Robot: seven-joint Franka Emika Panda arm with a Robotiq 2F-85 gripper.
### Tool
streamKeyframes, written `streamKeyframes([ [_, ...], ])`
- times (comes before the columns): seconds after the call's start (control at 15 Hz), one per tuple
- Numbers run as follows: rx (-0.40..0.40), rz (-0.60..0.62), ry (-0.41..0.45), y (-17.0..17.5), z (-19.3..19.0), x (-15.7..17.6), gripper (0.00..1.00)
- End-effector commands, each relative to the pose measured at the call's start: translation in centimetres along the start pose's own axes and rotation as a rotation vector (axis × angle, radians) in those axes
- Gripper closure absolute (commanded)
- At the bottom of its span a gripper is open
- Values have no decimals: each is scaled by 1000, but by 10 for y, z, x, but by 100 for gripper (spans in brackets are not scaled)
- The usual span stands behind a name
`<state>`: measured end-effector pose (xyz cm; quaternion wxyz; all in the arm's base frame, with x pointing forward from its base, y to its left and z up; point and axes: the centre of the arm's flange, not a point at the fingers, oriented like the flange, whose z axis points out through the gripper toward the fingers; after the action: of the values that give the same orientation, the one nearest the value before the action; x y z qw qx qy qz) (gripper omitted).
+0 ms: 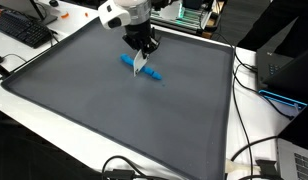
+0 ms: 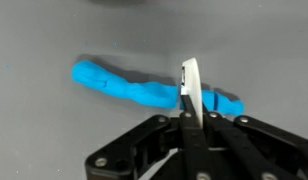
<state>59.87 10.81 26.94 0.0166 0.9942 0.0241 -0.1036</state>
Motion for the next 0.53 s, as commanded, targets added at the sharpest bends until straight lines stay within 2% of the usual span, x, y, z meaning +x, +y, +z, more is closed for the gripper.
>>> streamKeyframes([
  [0.0,-26,7,12,12,-14,-8,99],
  [0.47,-24,39,12,31,-12,-7,99],
])
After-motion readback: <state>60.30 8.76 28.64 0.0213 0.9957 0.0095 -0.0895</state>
